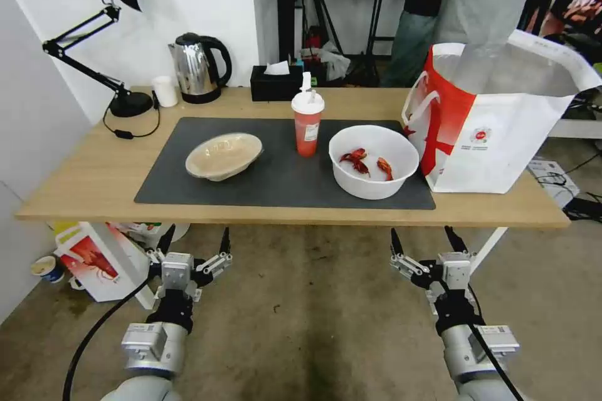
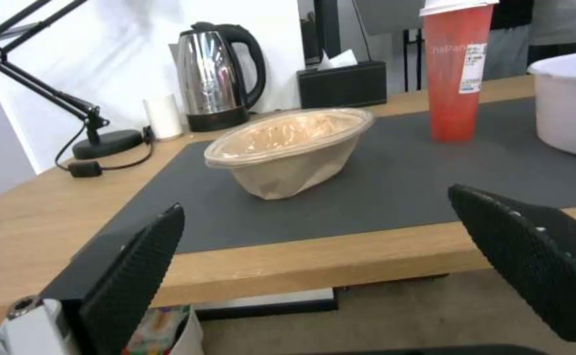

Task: Pick up the trash from the table and place it into the takeout bag.

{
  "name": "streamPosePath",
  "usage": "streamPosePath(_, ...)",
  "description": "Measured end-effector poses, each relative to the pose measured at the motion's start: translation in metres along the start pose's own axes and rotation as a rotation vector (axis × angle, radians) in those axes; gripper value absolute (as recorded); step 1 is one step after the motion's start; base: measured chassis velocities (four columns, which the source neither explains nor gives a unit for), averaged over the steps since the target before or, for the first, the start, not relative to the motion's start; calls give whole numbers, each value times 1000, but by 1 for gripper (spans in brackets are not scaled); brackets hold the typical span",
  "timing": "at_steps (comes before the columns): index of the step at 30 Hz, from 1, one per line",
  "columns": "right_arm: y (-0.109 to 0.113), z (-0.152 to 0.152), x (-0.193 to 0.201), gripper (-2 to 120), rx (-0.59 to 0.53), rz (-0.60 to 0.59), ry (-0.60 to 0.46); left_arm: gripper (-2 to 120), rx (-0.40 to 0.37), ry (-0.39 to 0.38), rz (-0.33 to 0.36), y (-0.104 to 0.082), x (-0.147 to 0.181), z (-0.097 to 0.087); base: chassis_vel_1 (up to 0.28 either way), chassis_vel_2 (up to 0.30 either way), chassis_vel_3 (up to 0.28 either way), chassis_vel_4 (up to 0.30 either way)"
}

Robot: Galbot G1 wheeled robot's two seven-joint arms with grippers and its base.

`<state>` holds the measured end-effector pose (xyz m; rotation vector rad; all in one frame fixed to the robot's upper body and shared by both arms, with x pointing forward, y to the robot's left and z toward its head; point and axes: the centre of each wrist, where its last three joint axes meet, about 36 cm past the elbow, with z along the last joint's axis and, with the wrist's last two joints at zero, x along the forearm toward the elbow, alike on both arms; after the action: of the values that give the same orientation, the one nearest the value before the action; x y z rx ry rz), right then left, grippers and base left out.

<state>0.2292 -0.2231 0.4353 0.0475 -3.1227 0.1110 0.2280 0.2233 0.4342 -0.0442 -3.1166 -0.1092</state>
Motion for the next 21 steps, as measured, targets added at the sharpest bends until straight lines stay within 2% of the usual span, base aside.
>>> streamPosePath(2,0,-3,-3,100,0,-3,-17,100,0,0,0,0,0,0,0,0,0,0)
streamPosePath(4,2,-20,-15,100,-3,-12,-108,100,0,0,0,0,0,0,0,0,0,0)
streamPosePath(5,2,-20,-15,100,-3,-12,-108,100,0,0,0,0,0,0,0,0,0,0)
streamPosePath(6,4,-39,-26,100,-8,-27,-211,100,0,0,0,0,0,0,0,0,0,0)
streamPosePath(9,3,-59,-36,100,-12,-48,-304,100,0,0,0,0,0,0,0,0,0,0)
streamPosePath(10,3,-59,-36,100,-12,-48,-304,100,0,0,0,0,0,0,0,0,0,0)
streamPosePath(14,4,-106,-43,100,-48,-98,-503,100,0,0,0,0,0,0,0,0,0,0)
streamPosePath(15,4,-106,-43,100,-48,-98,-503,100,0,0,0,0,0,0,0,0,0,0)
streamPosePath(16,0,-117,-45,100,-46,-107,-549,100,0,0,0,0,0,0,0,0,0,0)
streamPosePath(21,-2,-121,-46,100,-43,-112,-557,100,0,0,0,0,0,0,0,0,0,0)
